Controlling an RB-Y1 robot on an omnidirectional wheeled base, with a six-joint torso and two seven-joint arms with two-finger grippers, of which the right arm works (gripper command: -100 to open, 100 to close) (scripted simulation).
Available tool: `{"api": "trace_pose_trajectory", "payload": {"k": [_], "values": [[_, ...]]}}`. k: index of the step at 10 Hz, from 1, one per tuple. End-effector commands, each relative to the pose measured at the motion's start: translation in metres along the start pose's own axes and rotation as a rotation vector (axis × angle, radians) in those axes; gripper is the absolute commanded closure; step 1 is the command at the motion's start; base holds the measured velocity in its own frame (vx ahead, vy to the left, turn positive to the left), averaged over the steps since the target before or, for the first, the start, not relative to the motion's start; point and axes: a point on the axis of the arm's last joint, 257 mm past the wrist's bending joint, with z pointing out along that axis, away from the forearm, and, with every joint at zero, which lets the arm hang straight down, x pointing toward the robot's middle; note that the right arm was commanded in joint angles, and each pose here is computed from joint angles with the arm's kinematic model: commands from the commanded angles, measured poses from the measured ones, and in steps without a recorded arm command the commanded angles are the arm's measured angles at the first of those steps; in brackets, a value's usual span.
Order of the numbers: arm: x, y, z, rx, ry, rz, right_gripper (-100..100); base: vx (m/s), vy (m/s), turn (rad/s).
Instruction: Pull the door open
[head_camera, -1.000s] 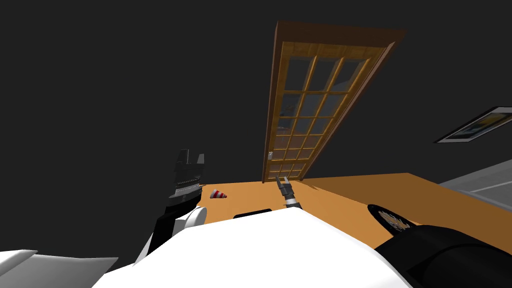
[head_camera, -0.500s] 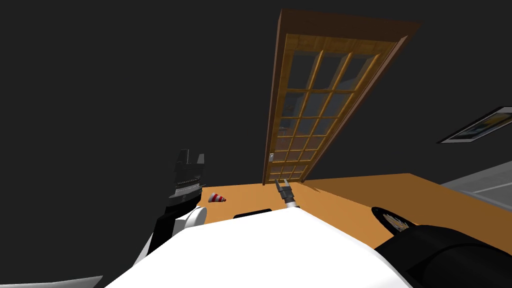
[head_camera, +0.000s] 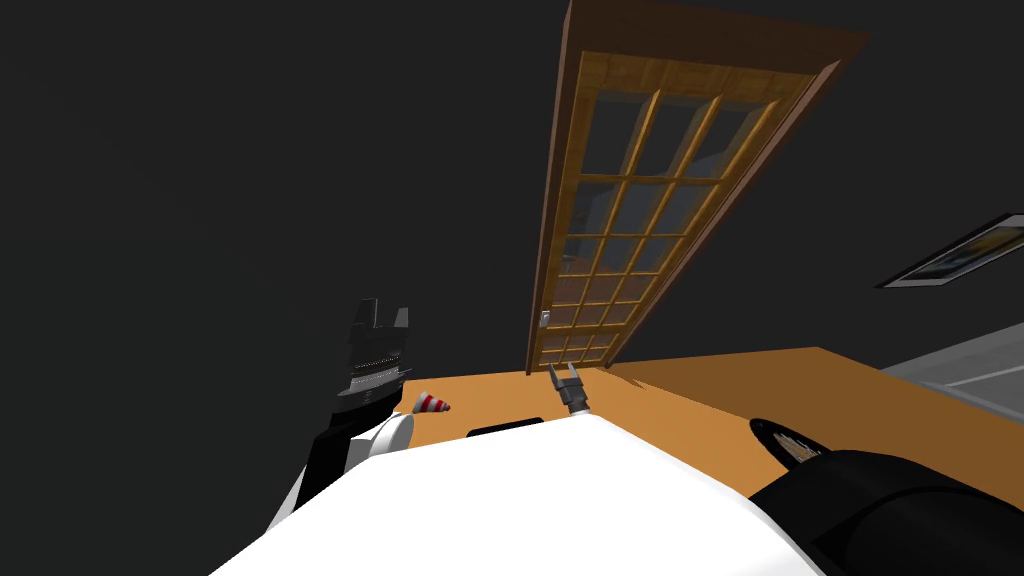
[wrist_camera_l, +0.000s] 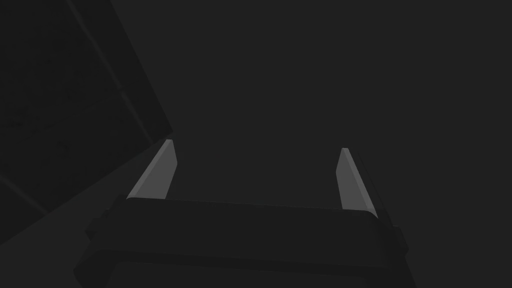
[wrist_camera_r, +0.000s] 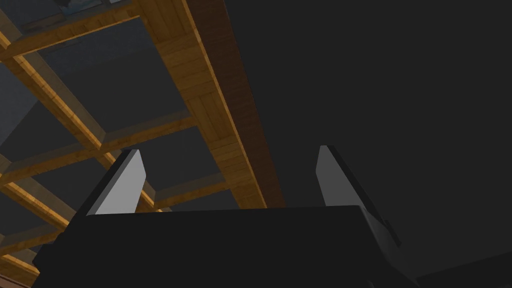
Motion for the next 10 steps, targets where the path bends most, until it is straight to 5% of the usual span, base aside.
{"api": "trace_pose_trajectory", "payload": {"k": [1,10], "values": [[0.010,0.000,-0.0072,0.001,0.017,-0.039,-100,0.144,-0.011,-0.037],[0.048,0.006,-0.0376,-0.001,0.090,-0.185,-100,0.142,-0.020,-0.039]]}}
